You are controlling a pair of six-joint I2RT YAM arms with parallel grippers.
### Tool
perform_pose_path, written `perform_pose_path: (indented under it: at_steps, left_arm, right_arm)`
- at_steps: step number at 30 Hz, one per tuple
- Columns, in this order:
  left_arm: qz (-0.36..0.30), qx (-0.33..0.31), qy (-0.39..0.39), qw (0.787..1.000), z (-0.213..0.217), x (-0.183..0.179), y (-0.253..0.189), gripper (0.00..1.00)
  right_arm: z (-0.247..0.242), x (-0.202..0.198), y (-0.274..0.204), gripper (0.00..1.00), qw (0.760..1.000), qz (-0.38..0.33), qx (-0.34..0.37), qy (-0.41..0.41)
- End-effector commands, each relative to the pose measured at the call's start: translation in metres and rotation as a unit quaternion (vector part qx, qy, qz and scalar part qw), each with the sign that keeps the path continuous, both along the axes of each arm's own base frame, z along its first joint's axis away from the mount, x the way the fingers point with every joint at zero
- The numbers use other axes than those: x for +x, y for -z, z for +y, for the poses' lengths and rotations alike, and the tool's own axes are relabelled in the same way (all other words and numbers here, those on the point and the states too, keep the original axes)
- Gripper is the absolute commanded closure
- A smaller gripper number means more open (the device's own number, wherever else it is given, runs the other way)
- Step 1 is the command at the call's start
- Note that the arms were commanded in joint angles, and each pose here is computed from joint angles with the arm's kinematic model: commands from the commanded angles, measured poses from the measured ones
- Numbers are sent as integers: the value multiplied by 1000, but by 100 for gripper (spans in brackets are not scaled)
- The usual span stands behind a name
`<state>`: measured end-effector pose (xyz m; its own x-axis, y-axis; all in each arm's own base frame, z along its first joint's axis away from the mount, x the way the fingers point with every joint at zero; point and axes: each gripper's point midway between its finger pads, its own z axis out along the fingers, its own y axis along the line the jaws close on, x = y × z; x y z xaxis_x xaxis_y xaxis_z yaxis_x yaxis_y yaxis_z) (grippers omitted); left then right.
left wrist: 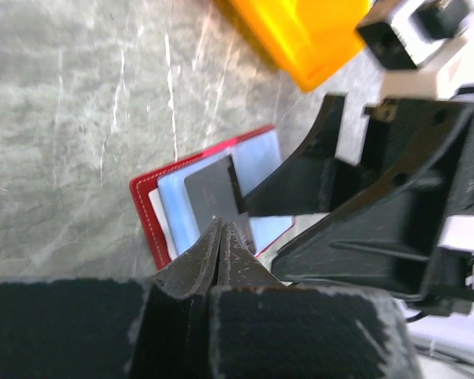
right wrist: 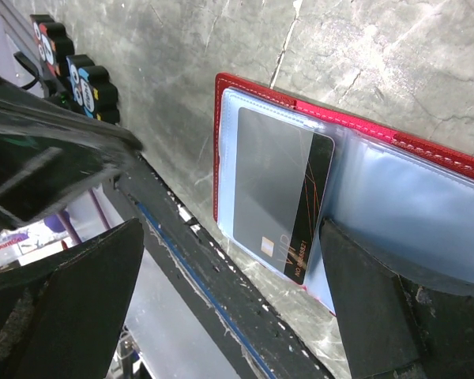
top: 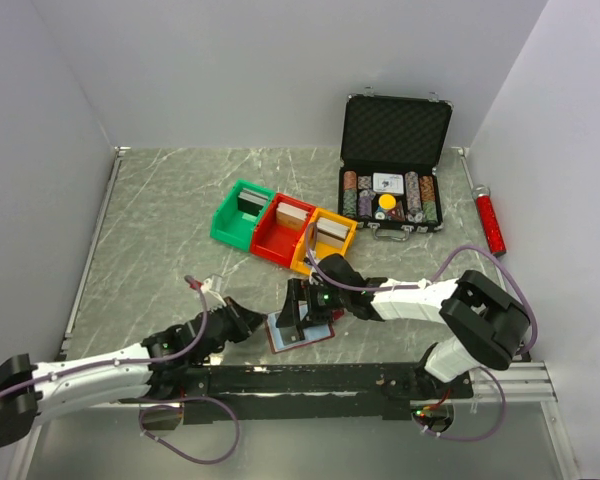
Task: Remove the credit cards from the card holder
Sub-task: Remove the credit card from the card holder.
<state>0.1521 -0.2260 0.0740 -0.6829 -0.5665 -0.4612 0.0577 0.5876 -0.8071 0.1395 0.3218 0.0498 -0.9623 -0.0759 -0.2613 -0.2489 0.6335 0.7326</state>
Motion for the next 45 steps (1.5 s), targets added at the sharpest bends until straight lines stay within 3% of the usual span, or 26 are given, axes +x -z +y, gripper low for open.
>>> perform_pose_path:
  at_steps: [1, 10, 30, 38, 45]
  left_arm:
    - [-18, -19, 52, 998, -28, -4, -15, 99]
    - [-26, -4, 109, 994, -58, -6, -11, 99]
    - [43, 58, 62, 995, -31, -8, 41, 99]
    - [44, 63, 61, 995, -28, -8, 44, 99]
    - [50, 72, 60, 994, -29, -7, 49, 99]
  right_arm:
    - [4, 10, -14, 0, 1000, -23, 8, 7]
    - [5, 8, -14, 0, 1000, -17, 12, 1]
    - [13, 6, -34, 8, 995, -4, 101, 12]
    - [6, 7, -22, 7, 997, -2, 69, 18]
    - [6, 5, -21, 7, 997, 4, 81, 19]
